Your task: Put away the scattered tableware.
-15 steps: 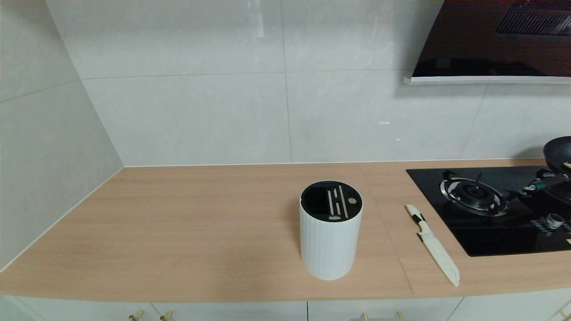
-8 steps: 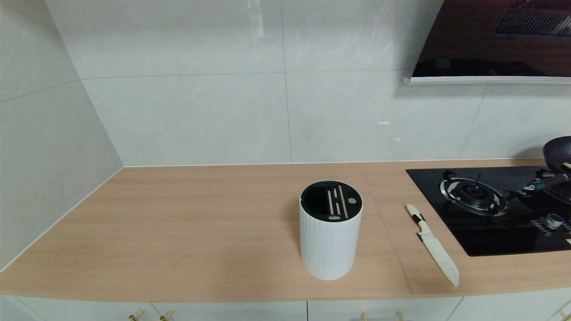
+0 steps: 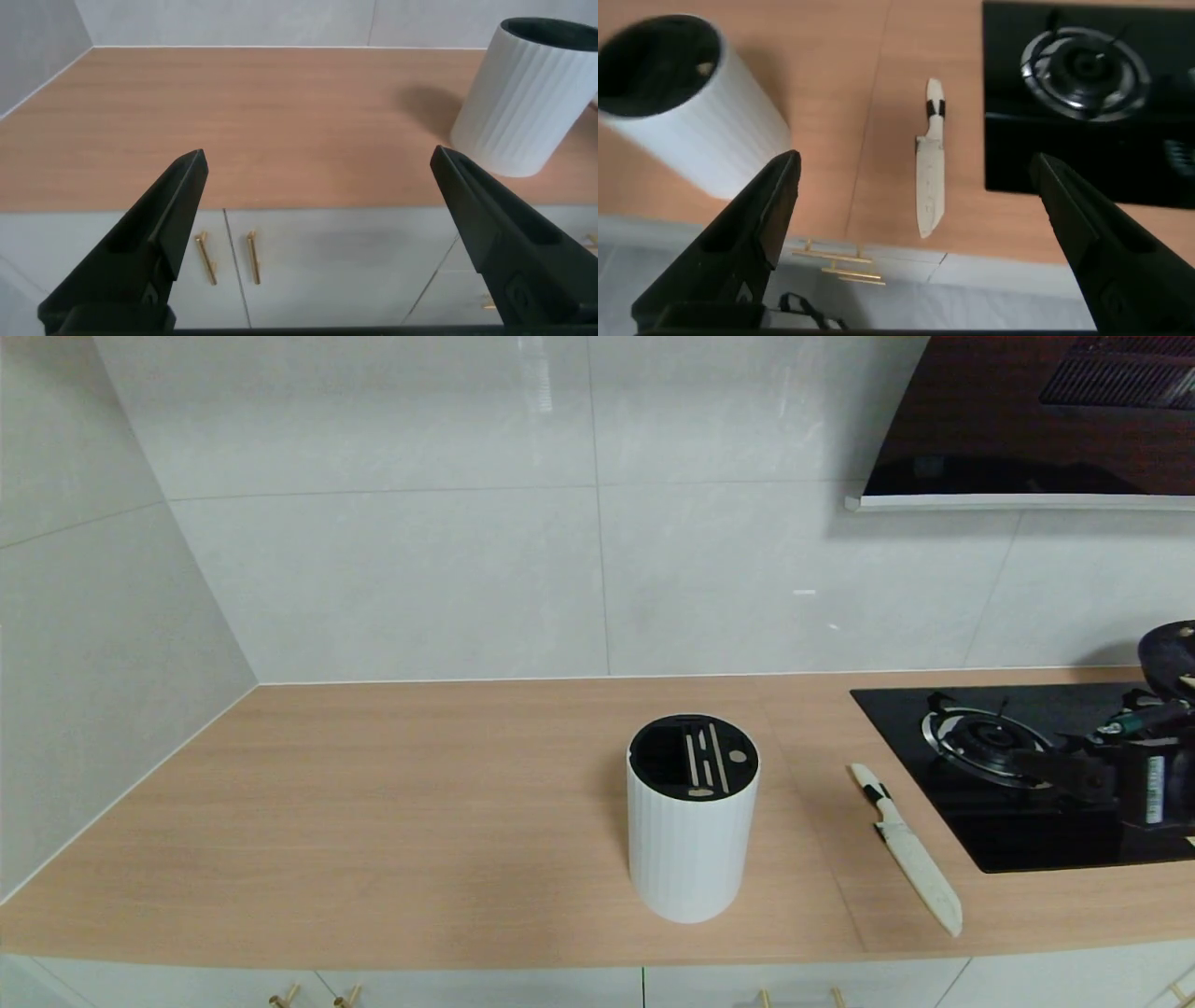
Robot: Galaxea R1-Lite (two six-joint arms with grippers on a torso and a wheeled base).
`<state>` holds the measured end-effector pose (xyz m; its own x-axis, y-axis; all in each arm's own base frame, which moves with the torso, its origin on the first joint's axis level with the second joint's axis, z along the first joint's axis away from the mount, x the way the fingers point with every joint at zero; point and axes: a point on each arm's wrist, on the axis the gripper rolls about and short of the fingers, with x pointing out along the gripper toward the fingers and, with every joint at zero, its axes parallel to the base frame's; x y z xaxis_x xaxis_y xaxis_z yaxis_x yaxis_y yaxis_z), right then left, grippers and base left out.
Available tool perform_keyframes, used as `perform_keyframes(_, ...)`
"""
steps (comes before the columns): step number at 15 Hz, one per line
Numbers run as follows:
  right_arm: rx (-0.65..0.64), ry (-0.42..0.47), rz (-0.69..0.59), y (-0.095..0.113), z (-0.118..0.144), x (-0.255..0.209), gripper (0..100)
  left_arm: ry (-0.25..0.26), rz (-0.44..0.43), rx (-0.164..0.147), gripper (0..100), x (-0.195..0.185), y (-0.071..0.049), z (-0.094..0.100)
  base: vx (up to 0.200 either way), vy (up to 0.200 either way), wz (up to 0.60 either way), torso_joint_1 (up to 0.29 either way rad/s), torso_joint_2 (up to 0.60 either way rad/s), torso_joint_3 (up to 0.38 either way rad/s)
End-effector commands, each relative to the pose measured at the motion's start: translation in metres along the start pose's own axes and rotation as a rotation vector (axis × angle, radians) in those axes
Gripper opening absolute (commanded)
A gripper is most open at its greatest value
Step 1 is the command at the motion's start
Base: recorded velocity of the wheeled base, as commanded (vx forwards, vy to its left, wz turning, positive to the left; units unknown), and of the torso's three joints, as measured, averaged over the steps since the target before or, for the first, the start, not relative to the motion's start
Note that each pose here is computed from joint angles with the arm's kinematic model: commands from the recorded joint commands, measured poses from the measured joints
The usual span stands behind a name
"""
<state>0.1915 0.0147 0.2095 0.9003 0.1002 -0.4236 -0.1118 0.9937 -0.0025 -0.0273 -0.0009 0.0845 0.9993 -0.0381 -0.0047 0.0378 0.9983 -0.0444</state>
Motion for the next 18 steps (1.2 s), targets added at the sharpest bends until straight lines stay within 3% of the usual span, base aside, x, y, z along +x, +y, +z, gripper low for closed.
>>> perform_keyframes(1, 0.012, 0.228, -0.013, -0.007, -0.033, 0.097, 100, 0.000, 0.000, -0.002, 100, 0.000, 0.000, 0.000, 0.000, 0.000, 0.00, 0.000, 0.00, 0.000)
perform_keyframes(10, 0.032, 0.314, -0.040, -0.019, -0.091, 0.179, 100, 0.000, 0.001, -0.005, 100, 0.000, 0.000, 0.000, 0.000, 0.000, 0.00, 0.000, 0.00, 0.000)
perform_keyframes(13, 0.027, 0.257, -0.038, -0.019, -0.117, 0.214, 100, 0.000, 0.001, -0.005, 100, 0.000, 0.000, 0.000, 0.000, 0.000, 0.00, 0.000, 0.00, 0.000)
perform_keyframes(18, 0.026, 0.182, -0.043, -0.020, -0.131, 0.233, 100, 0.000, 0.001, -0.005, 100, 0.000, 0.000, 0.000, 0.000, 0.000, 0.00, 0.000, 0.00, 0.000)
